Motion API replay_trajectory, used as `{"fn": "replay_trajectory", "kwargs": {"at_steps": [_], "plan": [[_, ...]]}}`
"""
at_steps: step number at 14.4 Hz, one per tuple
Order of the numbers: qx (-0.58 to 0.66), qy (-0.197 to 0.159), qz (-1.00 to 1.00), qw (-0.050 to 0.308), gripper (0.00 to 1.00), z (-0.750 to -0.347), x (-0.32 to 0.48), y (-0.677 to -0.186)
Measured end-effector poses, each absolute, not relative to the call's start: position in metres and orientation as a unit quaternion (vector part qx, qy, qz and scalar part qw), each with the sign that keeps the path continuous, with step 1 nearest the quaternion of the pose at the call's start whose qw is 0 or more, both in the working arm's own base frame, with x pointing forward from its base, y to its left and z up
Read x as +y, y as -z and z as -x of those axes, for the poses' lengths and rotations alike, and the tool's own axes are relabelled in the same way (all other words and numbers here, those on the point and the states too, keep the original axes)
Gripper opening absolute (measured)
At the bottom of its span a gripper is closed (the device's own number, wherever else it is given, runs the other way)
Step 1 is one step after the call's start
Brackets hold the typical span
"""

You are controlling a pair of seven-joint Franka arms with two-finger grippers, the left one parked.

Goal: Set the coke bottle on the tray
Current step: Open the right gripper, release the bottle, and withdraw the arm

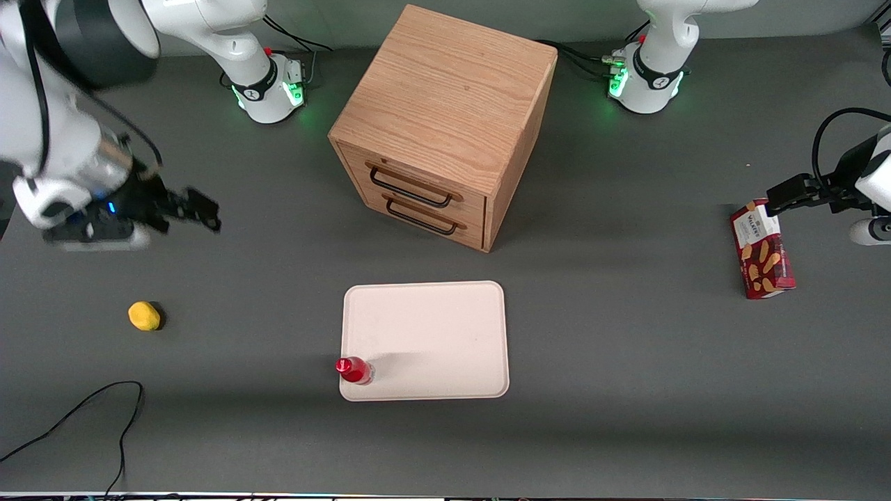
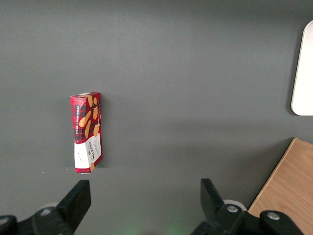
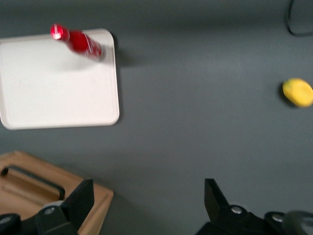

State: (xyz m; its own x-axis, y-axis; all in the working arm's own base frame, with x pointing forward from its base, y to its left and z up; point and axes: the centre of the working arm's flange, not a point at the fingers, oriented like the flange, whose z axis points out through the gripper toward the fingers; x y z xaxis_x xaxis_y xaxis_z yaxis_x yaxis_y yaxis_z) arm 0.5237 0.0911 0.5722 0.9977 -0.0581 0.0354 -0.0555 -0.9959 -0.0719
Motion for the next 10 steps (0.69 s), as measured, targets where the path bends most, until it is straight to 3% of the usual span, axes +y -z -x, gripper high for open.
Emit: {"fn": "replay_trajectory", "kwargs": {"at_steps": [5,10], "plan": [[0.028,0.008,0.999,0.025,1.0,-0.432,0.072,-0.605],[0.047,0.01,0.999,0.023,1.0,-0.431,0.046,-0.616]]}}
